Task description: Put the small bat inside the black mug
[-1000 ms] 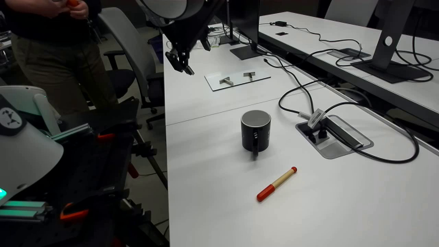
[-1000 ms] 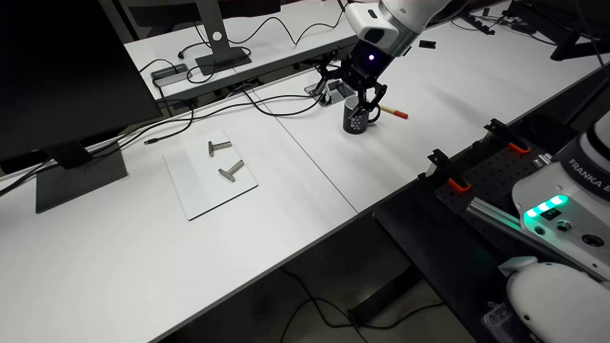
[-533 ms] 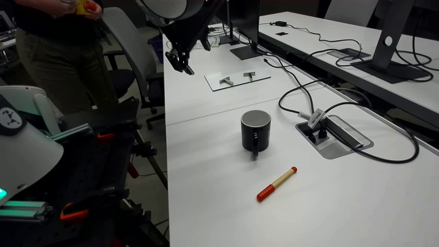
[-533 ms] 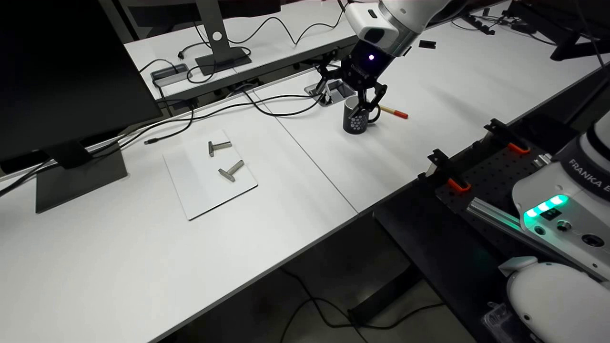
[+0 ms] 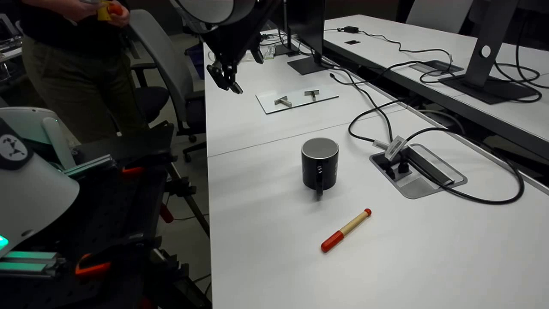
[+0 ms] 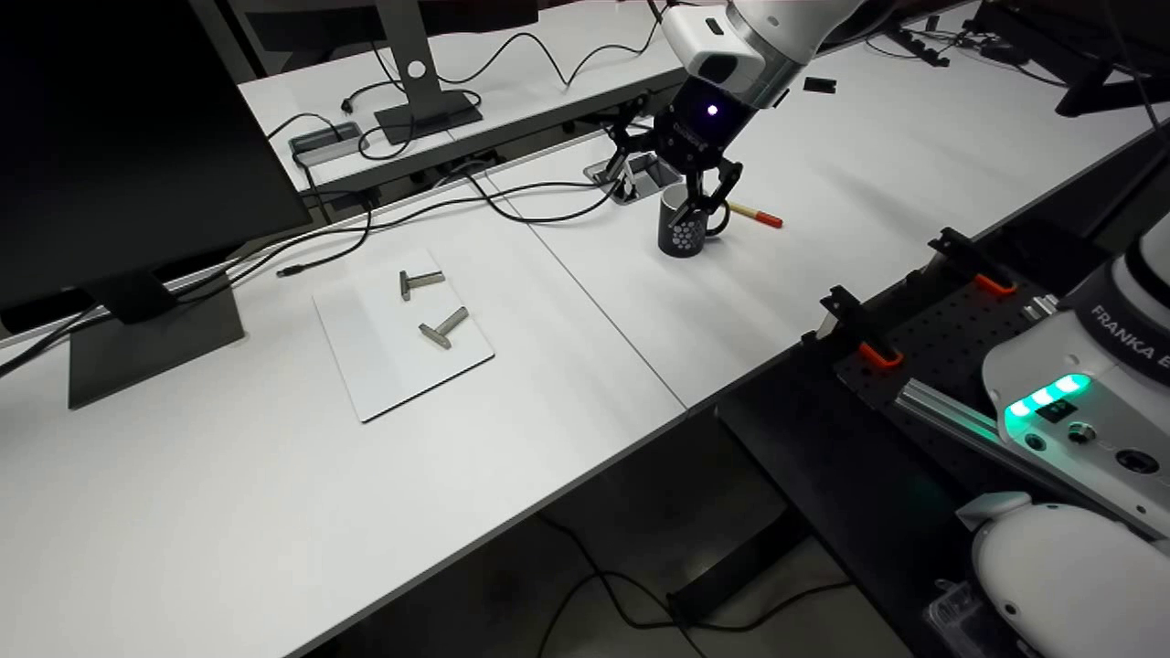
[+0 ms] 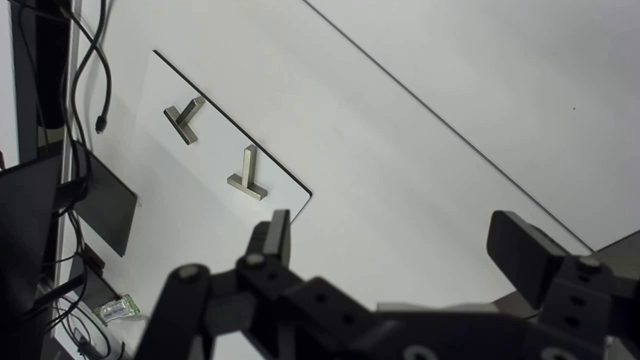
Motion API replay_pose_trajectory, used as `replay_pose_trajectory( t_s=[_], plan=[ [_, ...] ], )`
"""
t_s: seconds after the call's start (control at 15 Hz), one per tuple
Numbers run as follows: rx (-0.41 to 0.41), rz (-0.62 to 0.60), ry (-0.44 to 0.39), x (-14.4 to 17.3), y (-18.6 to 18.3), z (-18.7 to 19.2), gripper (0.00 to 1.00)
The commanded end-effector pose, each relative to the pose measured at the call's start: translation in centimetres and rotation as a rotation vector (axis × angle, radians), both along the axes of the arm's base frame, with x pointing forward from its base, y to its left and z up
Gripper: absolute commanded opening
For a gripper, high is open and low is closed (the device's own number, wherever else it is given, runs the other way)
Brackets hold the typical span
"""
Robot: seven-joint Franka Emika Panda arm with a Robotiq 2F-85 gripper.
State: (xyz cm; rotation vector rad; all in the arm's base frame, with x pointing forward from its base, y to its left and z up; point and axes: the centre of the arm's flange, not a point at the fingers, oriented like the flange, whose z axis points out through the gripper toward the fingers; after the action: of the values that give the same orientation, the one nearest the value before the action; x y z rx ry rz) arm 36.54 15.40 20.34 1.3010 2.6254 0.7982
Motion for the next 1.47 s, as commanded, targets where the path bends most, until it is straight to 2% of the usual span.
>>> replay_pose_trajectory(
  t_s=[0.0,0.87,1.2,1.4],
  plan=[
    [0.0,0.0,0.0,0.0,0.0,0.0,1.0],
    [0.0,0.0,0.0,0.0,0.0,0.0,1.0],
    [-0.064,-0.218,-0.006,0.6,-0.4,-0.8,1.0],
    [-0.069,-0.346,0.007,1.0,-1.2,-1.2,1.0]
  ],
)
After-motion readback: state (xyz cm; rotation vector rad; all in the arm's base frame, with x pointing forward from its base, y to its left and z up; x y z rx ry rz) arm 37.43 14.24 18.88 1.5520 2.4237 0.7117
